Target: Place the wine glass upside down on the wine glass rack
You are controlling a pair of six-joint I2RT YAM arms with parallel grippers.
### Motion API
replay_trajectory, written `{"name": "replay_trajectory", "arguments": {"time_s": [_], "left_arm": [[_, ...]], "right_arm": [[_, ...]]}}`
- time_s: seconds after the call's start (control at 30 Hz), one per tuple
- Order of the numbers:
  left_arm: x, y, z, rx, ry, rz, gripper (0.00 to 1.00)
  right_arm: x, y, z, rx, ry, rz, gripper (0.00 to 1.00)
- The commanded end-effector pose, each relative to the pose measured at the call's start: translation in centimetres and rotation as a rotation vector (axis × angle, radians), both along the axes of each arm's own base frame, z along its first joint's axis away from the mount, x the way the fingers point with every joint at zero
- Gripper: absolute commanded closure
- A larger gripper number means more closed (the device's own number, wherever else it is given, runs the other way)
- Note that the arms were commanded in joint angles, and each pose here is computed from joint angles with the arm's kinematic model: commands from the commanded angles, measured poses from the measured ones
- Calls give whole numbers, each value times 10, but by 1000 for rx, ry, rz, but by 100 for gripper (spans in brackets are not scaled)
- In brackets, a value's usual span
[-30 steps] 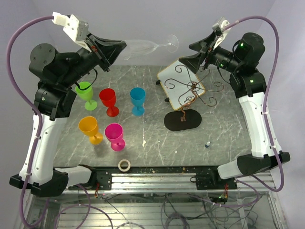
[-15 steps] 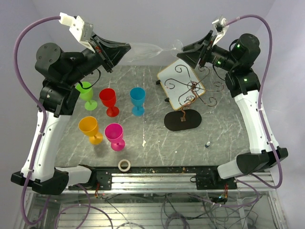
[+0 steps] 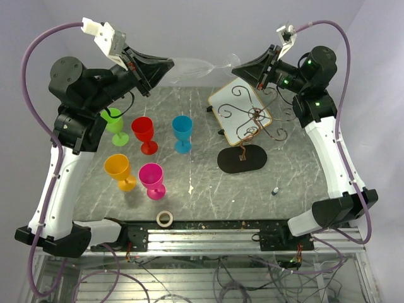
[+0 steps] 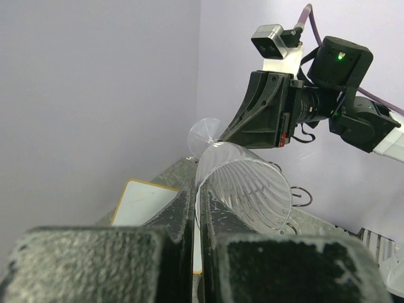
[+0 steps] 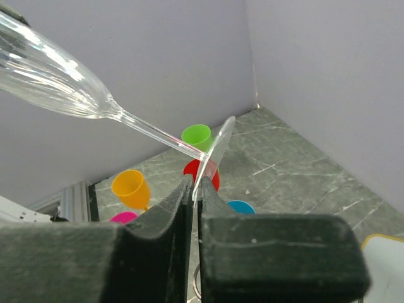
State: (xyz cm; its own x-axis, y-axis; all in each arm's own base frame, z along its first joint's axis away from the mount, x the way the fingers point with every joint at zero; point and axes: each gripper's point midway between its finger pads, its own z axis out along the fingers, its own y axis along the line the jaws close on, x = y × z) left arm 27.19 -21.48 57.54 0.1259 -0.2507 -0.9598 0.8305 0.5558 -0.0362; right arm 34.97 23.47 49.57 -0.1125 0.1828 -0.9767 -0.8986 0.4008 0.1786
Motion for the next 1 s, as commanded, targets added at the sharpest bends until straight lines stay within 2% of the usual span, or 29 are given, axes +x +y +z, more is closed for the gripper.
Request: {"name": "replay_trajectory", "arguments": {"time_s": [0.0,0.07,0.13,0.33,0.47,0.57,0.7,0.97], "left_arm": [[-4,-4,5,2,-40,-24,93],[-4,-4,4,1,-31,-24,91],[-4,-3,2,-4,-14,-20,85],[-7,5,-1,-10,21,20,54],[-9,14,-3,4,24,72,41],[-10,23,-5,35,12,125,36],[-12,35,-8,67,-4,192,35],[-8,60,-30,205,-38,333,35]], "right_arm": [[-1,1,3,15,-8,-3,100],[0,-2,4,9,-19,-23,100],[1,-6,5,-5,-32,-52,100],[4,-32,12,-28,-79,-143,100],[5,-53,13,-43,-102,-200,100],[9,-76,15,-61,-121,-274,100],[12,-112,21,-113,-173,-411,100],[10,-195,36,-330,-299,-806,100]]}}
